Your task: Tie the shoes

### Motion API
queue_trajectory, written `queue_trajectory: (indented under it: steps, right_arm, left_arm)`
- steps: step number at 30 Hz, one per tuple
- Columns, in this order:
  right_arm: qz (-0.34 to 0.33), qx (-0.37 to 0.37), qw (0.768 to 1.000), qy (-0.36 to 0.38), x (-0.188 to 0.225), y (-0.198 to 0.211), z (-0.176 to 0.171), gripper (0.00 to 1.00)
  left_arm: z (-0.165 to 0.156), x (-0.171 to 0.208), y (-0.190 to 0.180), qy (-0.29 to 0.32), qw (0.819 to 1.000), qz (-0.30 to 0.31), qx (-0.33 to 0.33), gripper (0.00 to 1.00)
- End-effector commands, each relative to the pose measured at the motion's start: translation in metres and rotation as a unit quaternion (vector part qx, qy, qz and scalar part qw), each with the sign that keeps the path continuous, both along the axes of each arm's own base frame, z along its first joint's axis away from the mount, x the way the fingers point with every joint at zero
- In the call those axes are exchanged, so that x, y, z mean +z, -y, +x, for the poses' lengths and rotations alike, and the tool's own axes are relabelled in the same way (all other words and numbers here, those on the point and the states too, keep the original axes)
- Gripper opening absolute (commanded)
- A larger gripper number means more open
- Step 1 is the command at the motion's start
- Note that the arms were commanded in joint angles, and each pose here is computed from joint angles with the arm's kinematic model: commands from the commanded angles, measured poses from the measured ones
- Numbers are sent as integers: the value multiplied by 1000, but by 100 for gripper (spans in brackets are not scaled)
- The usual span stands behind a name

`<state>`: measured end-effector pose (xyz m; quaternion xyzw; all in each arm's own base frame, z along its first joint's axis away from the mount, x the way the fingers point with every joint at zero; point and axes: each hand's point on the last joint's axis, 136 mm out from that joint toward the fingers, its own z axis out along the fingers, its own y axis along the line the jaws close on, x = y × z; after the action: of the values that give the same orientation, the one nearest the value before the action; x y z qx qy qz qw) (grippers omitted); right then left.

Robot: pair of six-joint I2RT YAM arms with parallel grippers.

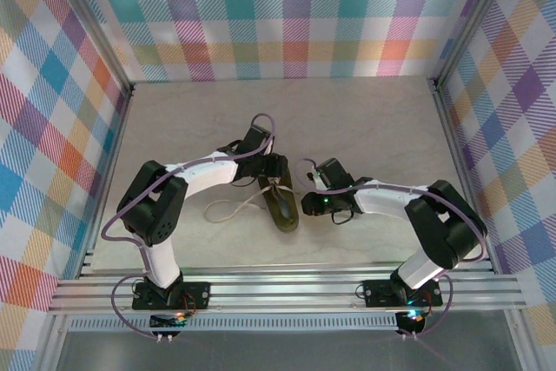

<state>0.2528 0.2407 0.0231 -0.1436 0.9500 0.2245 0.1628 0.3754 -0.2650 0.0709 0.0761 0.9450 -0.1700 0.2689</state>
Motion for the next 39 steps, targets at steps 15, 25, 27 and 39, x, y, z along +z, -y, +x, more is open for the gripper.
queue_trajectory:
  steps: [15, 25, 27, 39]
  right_arm:
    - [-184, -113, 976, -20, 41, 97, 1, 58]
    - [-236, -185, 949, -97, 15, 138, -24, 75]
    - [-238, -189, 947, -102, 12, 141, -24, 75]
    - [-215, -211, 943, -146, -14, 137, -16, 73]
  left_arm:
    - [-96, 4, -168, -119, 966, 148, 175, 72]
    - [-110, -22, -205, -167, 944, 190, 211, 74]
    - [-107, -28, -202, -171, 946, 183, 205, 74]
    - [-114, -69, -177, -235, 947, 136, 169, 48]
